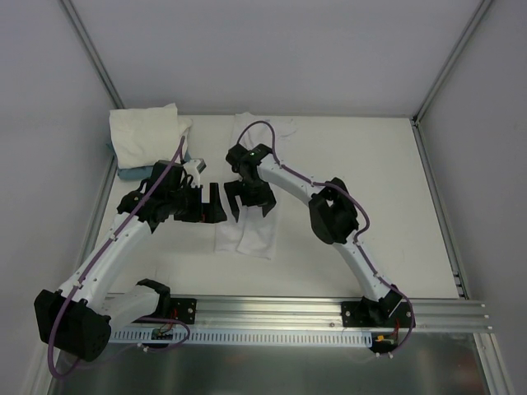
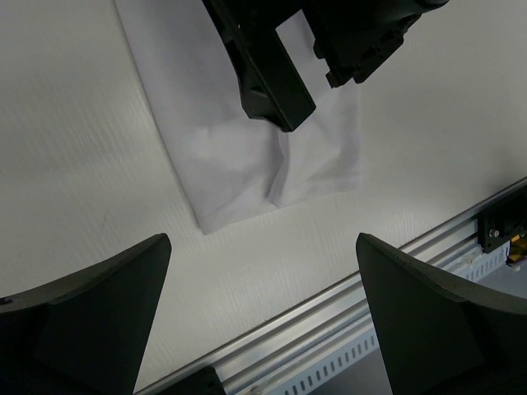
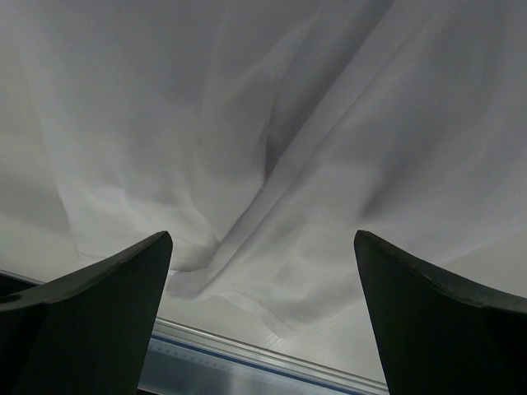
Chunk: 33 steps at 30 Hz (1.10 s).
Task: Fold and stack the t-shirts
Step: Rotate the tshirt 90 degrees
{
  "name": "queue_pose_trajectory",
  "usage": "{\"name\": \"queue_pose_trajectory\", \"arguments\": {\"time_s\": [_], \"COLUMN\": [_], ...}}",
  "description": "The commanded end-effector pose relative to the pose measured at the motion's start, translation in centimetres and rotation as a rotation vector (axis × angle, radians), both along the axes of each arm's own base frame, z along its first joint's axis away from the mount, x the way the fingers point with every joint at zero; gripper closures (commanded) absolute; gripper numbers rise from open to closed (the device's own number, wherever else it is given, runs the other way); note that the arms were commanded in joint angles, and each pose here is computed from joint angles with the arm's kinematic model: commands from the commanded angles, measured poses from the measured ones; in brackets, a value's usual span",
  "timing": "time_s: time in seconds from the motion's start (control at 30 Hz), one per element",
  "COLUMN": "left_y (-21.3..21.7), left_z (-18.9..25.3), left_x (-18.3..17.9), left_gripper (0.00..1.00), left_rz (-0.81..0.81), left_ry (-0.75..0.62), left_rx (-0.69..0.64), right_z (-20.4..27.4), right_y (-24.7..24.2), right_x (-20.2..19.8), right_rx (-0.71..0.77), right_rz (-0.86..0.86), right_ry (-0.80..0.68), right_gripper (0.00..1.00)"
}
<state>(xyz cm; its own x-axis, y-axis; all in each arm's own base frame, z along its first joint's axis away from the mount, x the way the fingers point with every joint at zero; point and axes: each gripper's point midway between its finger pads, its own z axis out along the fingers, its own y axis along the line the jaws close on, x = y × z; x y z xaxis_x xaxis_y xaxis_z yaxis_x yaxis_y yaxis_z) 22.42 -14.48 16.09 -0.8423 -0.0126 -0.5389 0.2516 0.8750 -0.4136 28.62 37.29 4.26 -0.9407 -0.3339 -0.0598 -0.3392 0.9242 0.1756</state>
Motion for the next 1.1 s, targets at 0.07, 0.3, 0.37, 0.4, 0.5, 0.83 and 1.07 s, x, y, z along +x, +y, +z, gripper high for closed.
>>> {"name": "queue_pose_trajectory", "arguments": {"time_s": [0.07, 0.3, 0.37, 0.4, 0.5, 0.83, 1.07], "left_y": [-0.3, -0.4, -0.5, -0.5, -0.6, -0.8, -1.3], "left_z": [0.5, 0.4, 0.5, 0.4, 0.4, 0.4, -0.2], "left_x": [0.2, -0.1, 0.0, 0.0, 0.0, 0.1, -0.2], "left_gripper": [0.01, 0.01, 0.01, 0.01, 0.01, 0.01, 0.01], "left_rz": [-0.024, -0.036, -0.038, -0.040, -0.043, -0.050, -0.068], "left_ry": [-0.027, -0.028, -0.033, -0.033, -0.037, -0.041, -0.017], "left_rx": [-0.016, -0.020, -0.024, -0.026, -0.032, -0.043, -0.064], "right_z": [-2.0, -3.3, -3.7, -3.8, -4.2, -5.4, -2.6], "right_y": [0.2, -0.8, -1.5, -1.7, -3.0, -8.4, -7.3], "right_x": [-1.9, -2.7, -3.2, -3.4, -4.3, -8.4, -7.6], "right_rx": [-0.050, -0.145, -0.192, -0.205, -0.278, -0.355, -0.257], "right_rz": [0.015, 0.028, 0.045, 0.055, 0.085, 0.078, 0.052], "right_ry": [0.037, 0.032, 0.030, 0.028, 0.023, 0.055, -0.035], "right_gripper": [0.01, 0.01, 0.00, 0.00, 0.00, 0.01, 0.01]}}
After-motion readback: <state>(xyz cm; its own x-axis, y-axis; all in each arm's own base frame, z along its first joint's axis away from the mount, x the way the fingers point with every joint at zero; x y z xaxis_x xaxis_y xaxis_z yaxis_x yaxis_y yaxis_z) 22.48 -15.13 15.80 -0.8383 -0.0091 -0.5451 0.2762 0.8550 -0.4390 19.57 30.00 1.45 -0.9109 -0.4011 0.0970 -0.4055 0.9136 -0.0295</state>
